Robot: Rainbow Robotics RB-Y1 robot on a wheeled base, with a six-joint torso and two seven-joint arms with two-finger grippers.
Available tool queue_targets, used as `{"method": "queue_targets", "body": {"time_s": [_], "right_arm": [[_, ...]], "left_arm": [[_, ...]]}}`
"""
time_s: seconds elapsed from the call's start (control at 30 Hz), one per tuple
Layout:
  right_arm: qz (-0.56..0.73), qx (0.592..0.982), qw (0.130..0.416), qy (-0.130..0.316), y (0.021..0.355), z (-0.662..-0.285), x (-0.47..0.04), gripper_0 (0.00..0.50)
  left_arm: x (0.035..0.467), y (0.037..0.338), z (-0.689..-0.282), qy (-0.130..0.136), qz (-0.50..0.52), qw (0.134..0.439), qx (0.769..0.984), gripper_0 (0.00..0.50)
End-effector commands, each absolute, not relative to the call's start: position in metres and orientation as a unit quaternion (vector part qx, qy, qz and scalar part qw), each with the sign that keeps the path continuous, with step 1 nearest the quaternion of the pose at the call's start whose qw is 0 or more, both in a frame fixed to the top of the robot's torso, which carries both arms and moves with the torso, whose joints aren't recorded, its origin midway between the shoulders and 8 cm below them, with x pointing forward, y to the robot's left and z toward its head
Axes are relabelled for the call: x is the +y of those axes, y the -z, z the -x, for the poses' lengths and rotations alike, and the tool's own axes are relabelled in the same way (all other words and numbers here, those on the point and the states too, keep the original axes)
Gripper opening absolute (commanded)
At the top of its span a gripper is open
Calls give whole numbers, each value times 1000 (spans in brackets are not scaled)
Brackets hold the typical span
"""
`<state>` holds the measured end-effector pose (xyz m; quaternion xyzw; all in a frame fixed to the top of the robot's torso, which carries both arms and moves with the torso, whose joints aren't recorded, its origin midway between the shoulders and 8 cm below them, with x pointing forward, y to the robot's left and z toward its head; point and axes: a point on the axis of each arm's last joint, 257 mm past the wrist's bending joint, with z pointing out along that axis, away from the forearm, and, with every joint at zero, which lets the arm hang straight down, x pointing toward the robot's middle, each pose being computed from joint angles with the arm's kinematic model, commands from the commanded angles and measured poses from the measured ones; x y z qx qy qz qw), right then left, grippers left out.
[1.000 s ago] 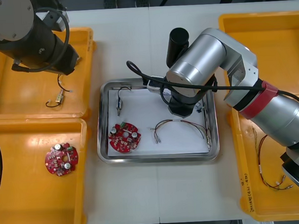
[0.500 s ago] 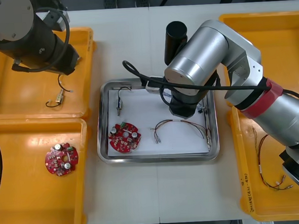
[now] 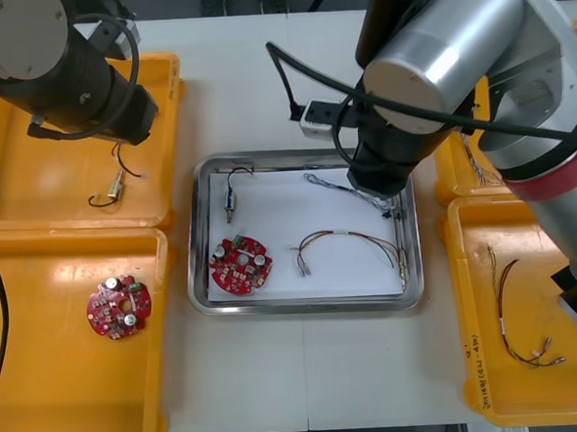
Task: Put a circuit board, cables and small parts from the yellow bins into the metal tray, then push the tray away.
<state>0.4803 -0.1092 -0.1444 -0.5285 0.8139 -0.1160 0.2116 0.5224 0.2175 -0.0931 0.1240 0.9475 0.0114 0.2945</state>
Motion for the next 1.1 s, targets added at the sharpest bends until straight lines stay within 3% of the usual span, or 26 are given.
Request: {"method": "queue_targets", "body": {"time_s": [0.03, 0.23, 0.43, 0.8, 1.1], "right_arm": [[487, 825, 272, 96, 92, -488, -127, 500], [394, 861, 317, 58, 49, -489, -162, 500], [290, 894, 339, 41, 30, -487, -209, 500], [130, 931, 339, 31, 33, -457, -311, 500], [55, 940, 337, 10, 39, -425, -375, 500]], "left_arm": [[196, 85, -518, 28, -74, 308, 948, 2], [178, 87, -517, 45, -71, 309, 947, 2], [157, 94, -516, 58, -71, 306, 948, 2], [110, 119, -514, 64, -79, 298, 949, 3], [79, 149, -517, 65, -87, 286, 952, 2]]}}
